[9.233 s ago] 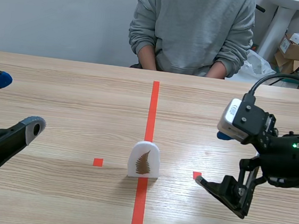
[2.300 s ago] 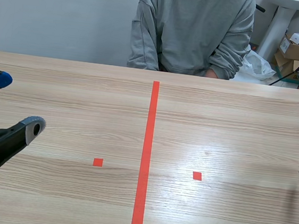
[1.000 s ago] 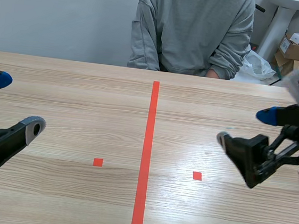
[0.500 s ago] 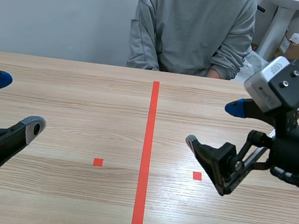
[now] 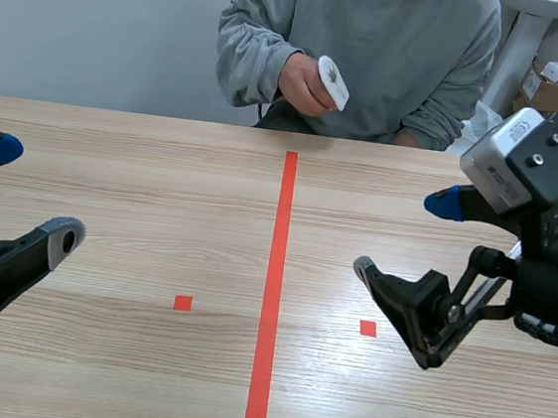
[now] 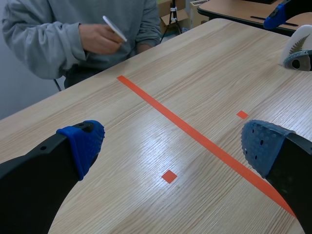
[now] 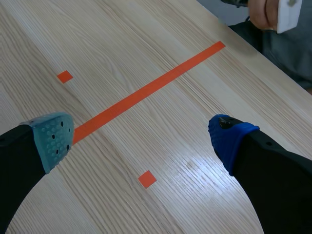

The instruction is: Do the leaf sorting experiment

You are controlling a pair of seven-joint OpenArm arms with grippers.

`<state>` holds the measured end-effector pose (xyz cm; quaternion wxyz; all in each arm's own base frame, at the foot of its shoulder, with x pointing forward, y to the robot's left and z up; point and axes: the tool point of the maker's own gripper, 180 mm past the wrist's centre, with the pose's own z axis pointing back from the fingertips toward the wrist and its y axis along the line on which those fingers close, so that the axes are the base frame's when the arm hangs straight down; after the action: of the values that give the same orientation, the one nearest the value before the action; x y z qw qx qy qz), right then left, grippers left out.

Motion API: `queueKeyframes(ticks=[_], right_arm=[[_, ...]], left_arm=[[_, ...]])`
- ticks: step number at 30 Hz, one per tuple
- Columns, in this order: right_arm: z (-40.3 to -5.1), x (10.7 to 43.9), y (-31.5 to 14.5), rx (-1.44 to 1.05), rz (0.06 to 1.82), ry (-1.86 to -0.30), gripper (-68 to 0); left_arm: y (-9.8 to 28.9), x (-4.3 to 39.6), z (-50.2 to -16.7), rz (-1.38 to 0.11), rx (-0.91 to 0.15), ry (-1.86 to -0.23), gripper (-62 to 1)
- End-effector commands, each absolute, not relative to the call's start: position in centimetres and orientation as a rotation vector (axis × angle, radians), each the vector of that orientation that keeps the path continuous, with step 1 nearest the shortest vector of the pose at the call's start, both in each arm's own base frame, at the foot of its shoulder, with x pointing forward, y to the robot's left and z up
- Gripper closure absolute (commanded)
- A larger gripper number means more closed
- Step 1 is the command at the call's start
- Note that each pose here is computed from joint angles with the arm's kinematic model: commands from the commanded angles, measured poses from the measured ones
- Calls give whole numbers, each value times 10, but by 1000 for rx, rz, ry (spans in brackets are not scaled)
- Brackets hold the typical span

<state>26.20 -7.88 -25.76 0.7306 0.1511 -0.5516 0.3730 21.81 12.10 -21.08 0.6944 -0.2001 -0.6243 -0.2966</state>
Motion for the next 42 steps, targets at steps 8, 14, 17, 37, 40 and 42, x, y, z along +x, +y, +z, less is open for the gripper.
queueKeyframes(ticks=[8, 14, 17, 37, 40, 42], right_arm=[[-255, 248, -83, 405, 813, -1193, -565], [-252, 239, -105, 459, 763, -1197, -565], [-256, 245, -126, 425, 708, -1195, -565], [-281, 239, -156, 392, 648, -1101, -564], [-281, 239, -156, 393, 648, -1102, -564], [-280, 239, -155, 394, 648, -1103, -564]], left_arm=[[120, 218, -207, -649, -461, -1411, -602], [120, 218, -207, -651, -459, -1410, -602], [120, 218, -207, -652, -459, -1409, -602], [120, 218, -207, -652, -459, -1410, -602], [120, 218, -207, -652, -459, -1410, -602], [120, 218, -207, -651, -459, -1410, -602]])
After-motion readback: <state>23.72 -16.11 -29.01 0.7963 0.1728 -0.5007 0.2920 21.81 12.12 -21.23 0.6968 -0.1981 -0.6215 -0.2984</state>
